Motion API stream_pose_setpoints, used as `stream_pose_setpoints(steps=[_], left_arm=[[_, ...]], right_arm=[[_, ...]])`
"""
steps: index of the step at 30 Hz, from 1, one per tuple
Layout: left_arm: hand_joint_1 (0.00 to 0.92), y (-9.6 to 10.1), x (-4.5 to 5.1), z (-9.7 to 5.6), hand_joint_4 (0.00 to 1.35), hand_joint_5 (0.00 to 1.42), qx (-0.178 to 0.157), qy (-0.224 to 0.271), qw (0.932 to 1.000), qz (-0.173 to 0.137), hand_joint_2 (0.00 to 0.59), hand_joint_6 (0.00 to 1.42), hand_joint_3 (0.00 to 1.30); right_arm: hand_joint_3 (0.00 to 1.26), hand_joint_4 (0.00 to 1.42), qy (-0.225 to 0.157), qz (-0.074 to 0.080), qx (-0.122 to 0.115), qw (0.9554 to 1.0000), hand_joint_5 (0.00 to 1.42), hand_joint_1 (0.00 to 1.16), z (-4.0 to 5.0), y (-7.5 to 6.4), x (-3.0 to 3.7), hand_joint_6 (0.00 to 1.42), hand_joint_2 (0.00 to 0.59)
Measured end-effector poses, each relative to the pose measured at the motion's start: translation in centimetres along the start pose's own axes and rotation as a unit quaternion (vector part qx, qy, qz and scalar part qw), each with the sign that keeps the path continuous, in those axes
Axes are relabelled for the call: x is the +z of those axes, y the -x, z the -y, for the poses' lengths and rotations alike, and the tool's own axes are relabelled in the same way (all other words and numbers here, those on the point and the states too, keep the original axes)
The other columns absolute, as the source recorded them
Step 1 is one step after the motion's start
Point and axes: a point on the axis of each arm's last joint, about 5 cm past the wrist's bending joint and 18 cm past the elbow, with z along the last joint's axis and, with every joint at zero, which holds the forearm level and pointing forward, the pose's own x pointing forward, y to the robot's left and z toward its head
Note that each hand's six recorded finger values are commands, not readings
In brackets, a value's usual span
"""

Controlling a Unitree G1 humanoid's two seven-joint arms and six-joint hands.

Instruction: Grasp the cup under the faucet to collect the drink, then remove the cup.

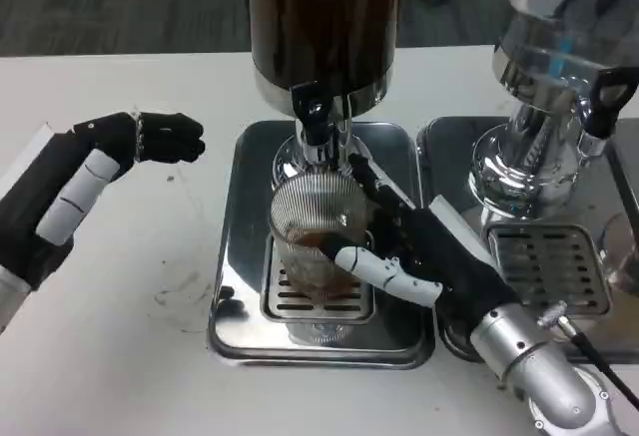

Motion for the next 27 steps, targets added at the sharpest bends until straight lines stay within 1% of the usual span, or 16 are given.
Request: stream_pose_setpoints(steps=[5, 11, 14, 17, 19, 24, 27], left_arm=[[0.0, 0.0, 0.0, 0.0, 0.47, 0.42, 0.0, 0.0, 1.0, 0.0, 0.145, 0.35, 0.51], [0.0, 0.1, -0.16, 0.0, 0.48, 0.43, 0.0, 0.002, 1.0, -0.006, 0.145, 0.35, 0.51], [0.0, 0.2, -0.19, 0.0, 0.48, 0.43, 0.001, 0.002, 1.0, -0.009, 0.146, 0.35, 0.51], [0.0, 0.2, -0.19, -0.1, 0.48, 0.43, 0.001, 0.002, 1.0, -0.009, 0.146, 0.35, 0.51], [0.0, 0.2, -0.21, -0.1, 0.48, 0.43, 0.001, 0.002, 0.9999, -0.01, 0.146, 0.35, 0.51], [0.0, 0.3, -0.27, -0.1, 0.49, 0.43, 0.001, 0.003, 0.9999, -0.013, 0.146, 0.35, 0.51], [0.0, 0.3, -0.26, -0.1, 0.5, 0.44, 0.001, 0.002, 0.9999, -0.014, 0.147, 0.35, 0.52]], right_arm=[[0.0, 0.0, -0.009, -0.001, -0.013, 0.9999, 0.0, 0.38, 0.2, 0.2, -0.23, 0.05, 0.166], [0.0, 0.0, -0.013, -0.001, -0.02, 0.9997, 0.0, 0.38, 0.32, 0.5, -0.43, 0.07, 0.165], [0.0, 0.0, -0.021, -0.001, -0.025, 0.9995, 0.0, 0.38, 0.35, 0.8, -0.59, 0.09, 0.165], [0.0, 0.0, -0.018, 0.0, -0.026, 0.9995, 0.0, 0.38, 0.46, 1.0, -0.64, 0.09, 0.165], [0.0, 0.0, -0.015, -0.001, -0.026, 0.9995, 0.0, 0.4, 0.55, 1.2, -0.67, 0.09, 0.174], [0.0, 0.0, -0.009, -0.001, -0.023, 0.9997, 0.0, 0.44, 0.63, 1.5, -0.65, 0.09, 0.166], [0.0, 0.0, 0.001, -0.002, -0.017, 0.9999, 0.0, 0.46, 0.73, 1.6, -0.54, 0.08, 0.174]])
